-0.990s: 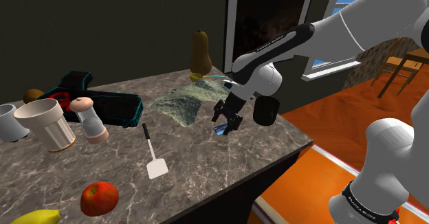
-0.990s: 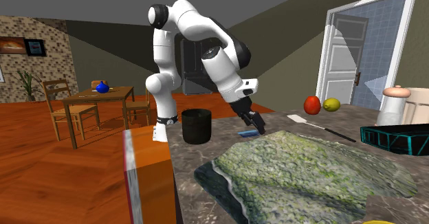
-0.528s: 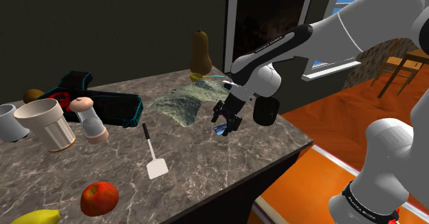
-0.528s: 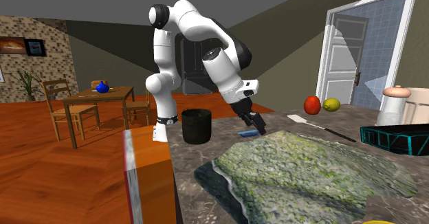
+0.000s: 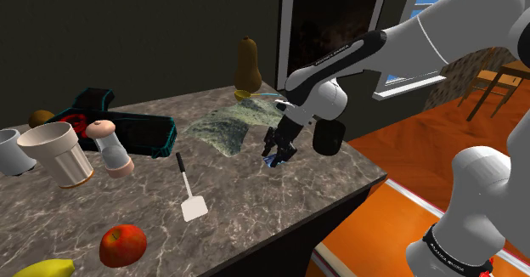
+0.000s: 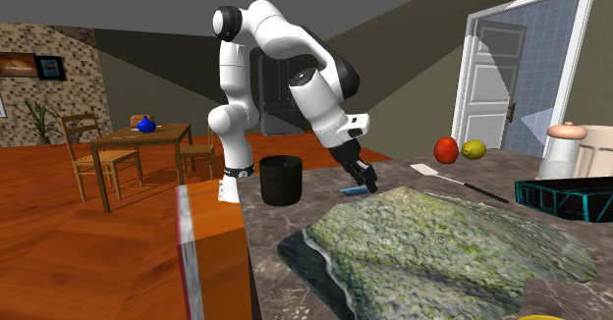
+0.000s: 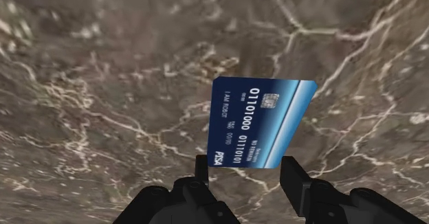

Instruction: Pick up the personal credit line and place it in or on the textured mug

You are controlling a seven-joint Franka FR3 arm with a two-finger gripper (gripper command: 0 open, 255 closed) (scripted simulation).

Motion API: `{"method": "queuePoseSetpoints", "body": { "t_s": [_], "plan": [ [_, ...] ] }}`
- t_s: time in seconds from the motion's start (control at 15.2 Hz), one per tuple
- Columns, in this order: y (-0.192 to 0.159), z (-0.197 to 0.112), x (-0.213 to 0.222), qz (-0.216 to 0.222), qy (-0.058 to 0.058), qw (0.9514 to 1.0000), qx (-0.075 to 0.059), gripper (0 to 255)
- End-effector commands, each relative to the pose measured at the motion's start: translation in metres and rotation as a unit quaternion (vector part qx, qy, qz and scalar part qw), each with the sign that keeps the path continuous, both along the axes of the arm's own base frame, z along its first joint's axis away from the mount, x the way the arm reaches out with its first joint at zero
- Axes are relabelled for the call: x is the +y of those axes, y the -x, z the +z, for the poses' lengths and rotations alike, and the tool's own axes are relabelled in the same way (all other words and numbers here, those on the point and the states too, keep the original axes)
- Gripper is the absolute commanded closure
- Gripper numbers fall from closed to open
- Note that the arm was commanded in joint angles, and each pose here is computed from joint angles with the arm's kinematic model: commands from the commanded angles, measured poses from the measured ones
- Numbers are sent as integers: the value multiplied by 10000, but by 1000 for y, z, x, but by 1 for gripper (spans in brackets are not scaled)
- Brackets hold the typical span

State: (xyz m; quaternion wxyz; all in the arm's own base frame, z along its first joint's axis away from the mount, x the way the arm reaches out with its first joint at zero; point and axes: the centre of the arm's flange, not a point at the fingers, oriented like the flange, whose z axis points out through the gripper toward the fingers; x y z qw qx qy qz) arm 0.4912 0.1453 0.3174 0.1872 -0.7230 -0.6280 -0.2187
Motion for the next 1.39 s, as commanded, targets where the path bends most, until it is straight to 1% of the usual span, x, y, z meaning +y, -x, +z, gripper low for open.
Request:
{"method": "queuePoseSetpoints", "body": {
  "t_s": [0.0, 0.07, 1.32],
  "plan": [
    [0, 0, 0, 1, 1, 10000, 1, 255],
    [0, 0, 0, 0, 1, 10000, 1, 255],
    [0, 100, 0, 0, 1, 10000, 1, 255]
  ]
}}
